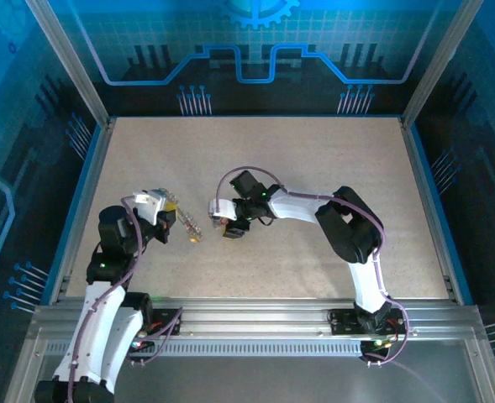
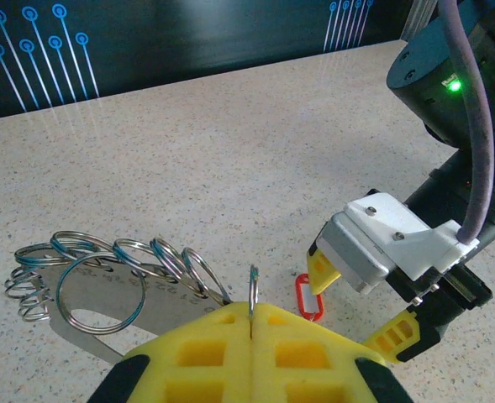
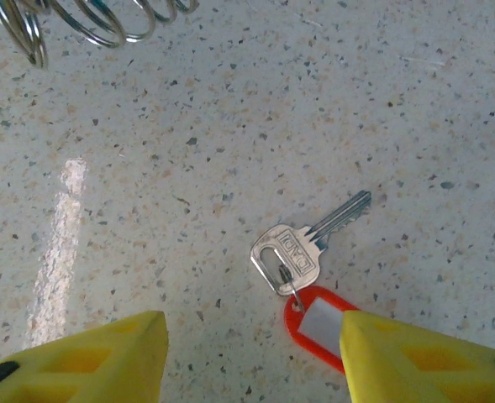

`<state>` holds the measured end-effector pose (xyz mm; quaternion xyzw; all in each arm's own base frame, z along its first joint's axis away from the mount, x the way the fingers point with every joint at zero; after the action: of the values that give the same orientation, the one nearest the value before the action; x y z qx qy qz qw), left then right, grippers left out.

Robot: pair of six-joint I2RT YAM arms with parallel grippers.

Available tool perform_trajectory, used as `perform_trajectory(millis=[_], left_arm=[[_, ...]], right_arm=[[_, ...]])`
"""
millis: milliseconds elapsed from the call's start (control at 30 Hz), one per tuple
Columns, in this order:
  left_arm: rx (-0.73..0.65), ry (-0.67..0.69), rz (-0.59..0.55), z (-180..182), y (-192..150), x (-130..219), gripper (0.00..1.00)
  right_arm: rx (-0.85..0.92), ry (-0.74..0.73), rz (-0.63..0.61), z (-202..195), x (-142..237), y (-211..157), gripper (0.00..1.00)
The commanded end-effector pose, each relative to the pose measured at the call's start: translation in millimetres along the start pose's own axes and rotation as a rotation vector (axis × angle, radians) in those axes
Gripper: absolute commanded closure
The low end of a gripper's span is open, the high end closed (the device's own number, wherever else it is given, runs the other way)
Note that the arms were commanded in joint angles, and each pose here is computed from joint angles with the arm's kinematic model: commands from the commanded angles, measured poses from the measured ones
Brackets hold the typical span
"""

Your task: Put the keys on the keyring

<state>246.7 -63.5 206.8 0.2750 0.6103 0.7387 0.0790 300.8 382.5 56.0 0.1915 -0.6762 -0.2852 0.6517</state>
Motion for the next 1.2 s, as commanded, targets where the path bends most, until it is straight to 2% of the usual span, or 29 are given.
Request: perform_trajectory(millis=[0,100,367,500,600,833,967,1033,1100,1167], left_arm=[[-0.020,0.013,-0.039,2,10,4,1.00],[-0.018,0.017,-0.037,3,10,3,1.00],[-0.010,-0.005,-0.037,1,10,2,1.00],[-0.005,-0.018,-0.035,1,10,1,1.00],[-0.005,-0.016,-0.035,1,10,1,1.00],[-0.005,-0.027,-0.041,-1,10,1,1.00],[-0.010,-0.040,-0.050,-3,11,1,1.00],[-0.015,-0.058,-0.057,-5,12,1,1.00],[-0.035,-0.094,-0.071,-11,14,2,1.00],[-0.070,-0.133,-0.092,-17,19,4,1.00]], right_arm=[[0.056,-0.004,0.019,1,-12,6,0.43],[0.057,0.008,0.038,1,-14,5,0.50],[0.053,-0.008,0.088,-3,-18,-5,0.59],[0.046,-0.020,0.094,-5,-18,-6,0.60],[0.046,-0.022,0.104,-7,-20,-6,0.65],[0.048,-0.005,0.061,-2,-17,2,0.81],[0.043,-0.002,0.042,-1,-14,6,0.86],[0.034,0.000,0.031,1,-12,7,0.87],[0.021,0.003,0.014,3,-9,8,0.94],[-0.004,0.004,0.005,5,-5,9,0.96]])
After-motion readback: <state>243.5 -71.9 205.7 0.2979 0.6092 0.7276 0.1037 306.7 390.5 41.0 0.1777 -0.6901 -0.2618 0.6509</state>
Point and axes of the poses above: each hand's point on the last joint's axis, 136 mm out from that joint toward the fingers, its own x axis back along the fingers, its own z axis along the line the jaws close on, y = z × x, the point moved 2 cm from there along x, back along the fingers, and after that the axes turned 10 degrees about -x, right-handed, at the moved point
